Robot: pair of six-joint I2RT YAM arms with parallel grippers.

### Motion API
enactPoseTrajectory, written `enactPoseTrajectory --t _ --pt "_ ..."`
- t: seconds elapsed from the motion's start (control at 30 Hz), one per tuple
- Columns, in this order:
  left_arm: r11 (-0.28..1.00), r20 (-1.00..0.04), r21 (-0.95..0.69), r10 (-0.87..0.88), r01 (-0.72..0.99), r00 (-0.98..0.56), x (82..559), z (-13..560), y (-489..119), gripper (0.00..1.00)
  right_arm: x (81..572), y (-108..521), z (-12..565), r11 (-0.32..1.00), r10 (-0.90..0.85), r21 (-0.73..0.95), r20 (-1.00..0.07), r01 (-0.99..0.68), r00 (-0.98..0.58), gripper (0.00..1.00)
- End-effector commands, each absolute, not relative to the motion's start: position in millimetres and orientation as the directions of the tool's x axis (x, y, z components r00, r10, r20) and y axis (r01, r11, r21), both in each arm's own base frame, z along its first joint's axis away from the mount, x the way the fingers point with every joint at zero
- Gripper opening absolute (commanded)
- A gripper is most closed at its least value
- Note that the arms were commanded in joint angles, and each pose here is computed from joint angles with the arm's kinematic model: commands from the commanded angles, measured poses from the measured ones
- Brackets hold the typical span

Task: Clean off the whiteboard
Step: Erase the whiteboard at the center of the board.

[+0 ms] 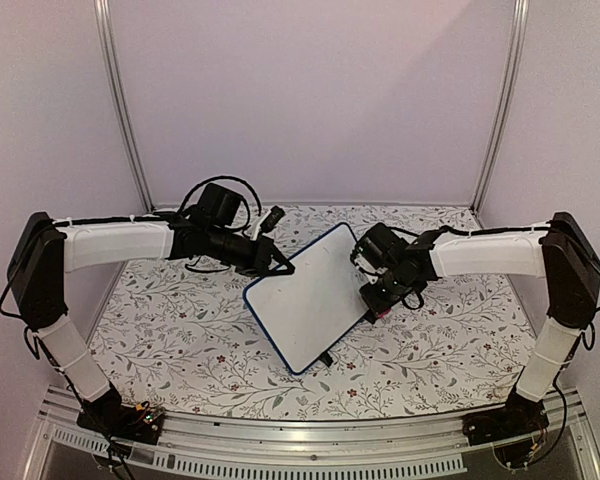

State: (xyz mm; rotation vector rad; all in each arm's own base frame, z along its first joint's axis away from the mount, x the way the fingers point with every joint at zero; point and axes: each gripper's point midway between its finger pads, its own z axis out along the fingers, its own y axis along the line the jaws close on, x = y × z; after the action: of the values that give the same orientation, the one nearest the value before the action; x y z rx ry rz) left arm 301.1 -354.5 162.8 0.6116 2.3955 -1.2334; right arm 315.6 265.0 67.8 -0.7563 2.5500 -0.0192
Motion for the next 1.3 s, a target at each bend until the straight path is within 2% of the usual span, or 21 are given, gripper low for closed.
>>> enactPoseTrajectory --t 0.0,0.3,0.57,1.0,1.27 --pt "0.509 -0.52 -0.667 0.204 0.544 -0.829 299.9 163.0 -354.7 0.0 304.7 260.3 71.1 0.861 -0.48 -0.092 -0.473 -0.5 -0.739 0.25" --pt "0.507 -0.524 -0.665 0.205 0.548 -0.827 299.6 163.8 -354.6 0.0 335.2 279.7 106.5 0.866 -0.46 -0.115 -0.561 -0.486 -0.688 0.24" --pt "0.499 -0.526 -0.67 0.203 0.55 -0.826 299.3 167.2 -354.8 0.0 362.8 301.3 125.3 0.866 -0.458 -0.133 -0.599 -0.483 -0.657 0.25" --pt "0.481 -0.526 -0.682 0.201 0.551 -0.827 296.7 171.6 -356.2 0.0 328.7 270.9 60.5 0.877 -0.461 -0.125 -0.493 -0.464 -0.738 0.24" --pt "0.484 -0.527 -0.68 0.2 0.551 -0.826 297.8 170.9 -355.5 0.0 320.3 262.5 62.0 0.885 -0.445 -0.117 -0.495 -0.451 -0.746 0.24"
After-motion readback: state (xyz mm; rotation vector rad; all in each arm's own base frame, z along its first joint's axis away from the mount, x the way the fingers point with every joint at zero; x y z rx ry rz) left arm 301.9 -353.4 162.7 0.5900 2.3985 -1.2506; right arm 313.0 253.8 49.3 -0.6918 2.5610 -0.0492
